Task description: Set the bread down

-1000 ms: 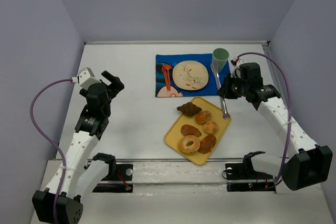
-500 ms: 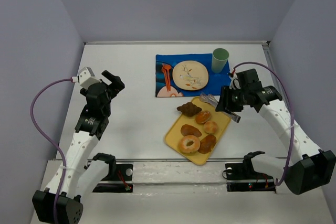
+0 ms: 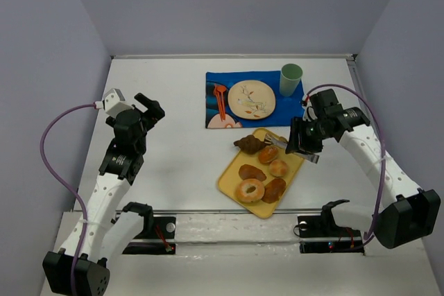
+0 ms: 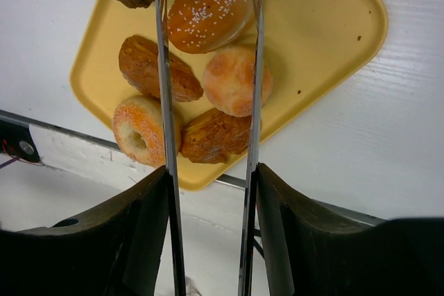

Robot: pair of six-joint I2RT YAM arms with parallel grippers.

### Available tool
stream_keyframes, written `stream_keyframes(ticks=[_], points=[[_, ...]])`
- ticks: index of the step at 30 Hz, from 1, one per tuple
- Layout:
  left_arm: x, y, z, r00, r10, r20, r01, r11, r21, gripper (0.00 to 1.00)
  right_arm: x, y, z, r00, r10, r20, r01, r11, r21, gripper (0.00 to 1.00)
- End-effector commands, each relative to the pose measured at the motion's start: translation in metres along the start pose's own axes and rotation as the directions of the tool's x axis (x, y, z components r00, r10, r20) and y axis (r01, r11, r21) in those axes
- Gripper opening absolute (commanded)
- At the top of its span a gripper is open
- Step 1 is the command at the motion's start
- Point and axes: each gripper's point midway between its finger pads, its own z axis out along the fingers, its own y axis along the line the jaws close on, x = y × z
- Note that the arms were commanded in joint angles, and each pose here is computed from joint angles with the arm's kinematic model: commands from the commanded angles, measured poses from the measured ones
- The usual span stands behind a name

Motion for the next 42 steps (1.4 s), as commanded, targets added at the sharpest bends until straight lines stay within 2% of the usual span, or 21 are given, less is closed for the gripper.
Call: stream_keyframes(ticks=[1,13,20,26,27,29,30,34,42], points=[[-0.005,-0.002,0.001,0.999,-0.020,0.029,0.020,1.000,0.013,0.99,-0.006,0.004,-0.010,1.000,0.016,-0.005,-0.015,1.000,0.018,0.56],[-0.003,0.001,0.004,1.000,-0.015,0.026,0.016,1.000,-0.005,0.99,0.002,0.003,0.005,0.990,0.054,-0.126,-0.051,0.998,0.032,0.58],[-0.001,0.002,0.007,1.000,-0.014,0.021,0.014,1.000,-0.017,0.99,0.005,0.017,-0.001,0.986,0.052,-0.160,-0.059,0.998,-0.035,0.56],[-0.002,0.002,0.007,1.000,-0.017,0.026,0.017,1.000,-0.017,0.99,0.001,0.023,-0.003,0.987,0.059,-0.148,-0.068,0.996,-0.058,0.40],[-0.003,0.002,0.006,0.999,-0.019,0.029,0.020,1.000,-0.018,0.99,0.000,0.021,-0.003,0.987,0.064,-0.145,-0.071,0.996,-0.047,0.34],[-0.004,0.002,0.006,0.999,-0.022,0.034,0.022,1.000,-0.020,0.99,-0.002,0.020,-0.003,0.988,0.071,-0.137,-0.076,0.996,-0.034,0.28],[-0.004,0.003,0.006,0.999,-0.020,0.035,0.021,1.000,-0.022,0.99,-0.005,0.020,-0.005,0.990,0.071,-0.126,-0.075,0.997,-0.028,0.21],[-0.005,0.004,0.005,0.999,-0.022,0.040,0.023,0.999,-0.025,0.99,-0.012,0.018,-0.008,0.993,0.067,-0.098,-0.069,0.998,-0.011,0.09],[-0.006,0.005,0.004,0.999,-0.025,0.043,0.026,0.999,-0.029,0.99,-0.032,0.011,-0.022,0.998,0.056,-0.004,-0.056,0.997,0.059,0.07]])
